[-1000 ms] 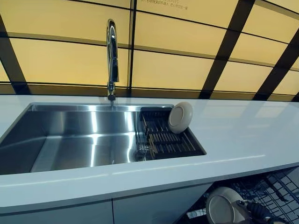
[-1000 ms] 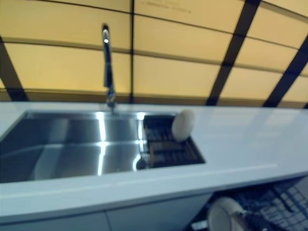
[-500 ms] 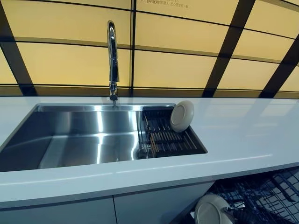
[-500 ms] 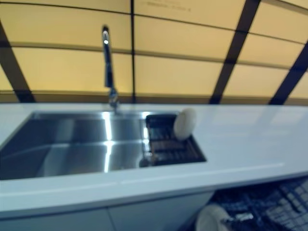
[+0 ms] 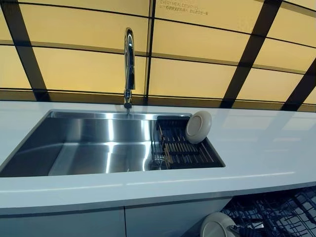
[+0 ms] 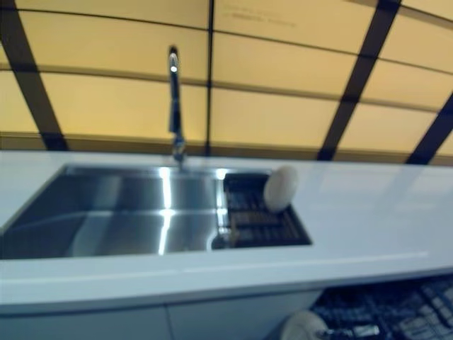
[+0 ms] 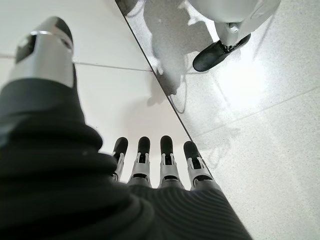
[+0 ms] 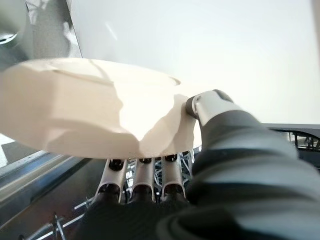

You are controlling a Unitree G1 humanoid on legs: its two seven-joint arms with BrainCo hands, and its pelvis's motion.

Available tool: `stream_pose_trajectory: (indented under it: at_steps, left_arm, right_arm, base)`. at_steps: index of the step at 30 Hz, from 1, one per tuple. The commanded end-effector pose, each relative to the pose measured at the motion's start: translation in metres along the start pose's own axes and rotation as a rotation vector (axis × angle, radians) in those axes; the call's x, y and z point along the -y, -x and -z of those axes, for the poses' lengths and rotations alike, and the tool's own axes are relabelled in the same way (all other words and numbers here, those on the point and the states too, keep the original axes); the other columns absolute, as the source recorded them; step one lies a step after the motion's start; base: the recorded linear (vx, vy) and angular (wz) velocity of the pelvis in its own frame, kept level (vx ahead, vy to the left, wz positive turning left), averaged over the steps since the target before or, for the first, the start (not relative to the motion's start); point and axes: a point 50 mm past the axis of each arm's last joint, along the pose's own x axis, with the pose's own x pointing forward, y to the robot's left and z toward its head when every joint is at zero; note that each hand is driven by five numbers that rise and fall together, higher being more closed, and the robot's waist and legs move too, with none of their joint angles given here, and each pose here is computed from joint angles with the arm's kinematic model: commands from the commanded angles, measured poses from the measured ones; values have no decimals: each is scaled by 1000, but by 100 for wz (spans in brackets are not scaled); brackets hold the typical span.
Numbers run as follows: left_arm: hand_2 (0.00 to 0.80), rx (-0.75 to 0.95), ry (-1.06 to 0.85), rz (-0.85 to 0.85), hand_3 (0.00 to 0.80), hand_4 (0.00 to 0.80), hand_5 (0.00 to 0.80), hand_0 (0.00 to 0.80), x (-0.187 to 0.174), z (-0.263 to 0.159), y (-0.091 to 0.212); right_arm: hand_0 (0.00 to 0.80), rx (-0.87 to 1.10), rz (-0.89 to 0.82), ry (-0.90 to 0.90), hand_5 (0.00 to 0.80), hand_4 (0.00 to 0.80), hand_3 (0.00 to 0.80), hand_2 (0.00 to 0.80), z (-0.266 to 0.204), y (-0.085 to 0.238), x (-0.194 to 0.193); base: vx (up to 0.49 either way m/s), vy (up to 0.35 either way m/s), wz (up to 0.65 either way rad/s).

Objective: Take plates into dishwasher

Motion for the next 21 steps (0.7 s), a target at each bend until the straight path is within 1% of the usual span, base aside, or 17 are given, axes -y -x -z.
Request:
stream_pose_trajectory:
  at_steps: [1,7,12,17,21]
  left_arm:
    - [0,91,-37,-18,0,0,0,0,-8,-27,-3]
    - [0,94,-39,-10,0,0,0,0,-7,-28,-3]
    - [0,89,-36,-13,0,0,0,0,-7,-26,-3]
    - [0,80,1,-44,0,0,0,0,-15,-23,-1]
    - [0,70,23,-63,0,0,0,0,-20,-16,0]
  right_arm:
    - [800,131,-35,44,800,800,800,800,-38,-7,-13]
    - [800,105,-52,47,800,800,800,800,-32,-10,-18]
    - [800,141,-57,61,800,800,800,800,-40,-9,-20]
    - [800,315,-130,78,800,800,800,800,-76,14,-19]
    - [800,442,-140,102,800,800,800,800,-96,34,-11]
  base:
    - [14,13,-5]
    - [1,1,1]
    - [7,4,9]
    - [-17,5,1]
    - [-39,3,-2]
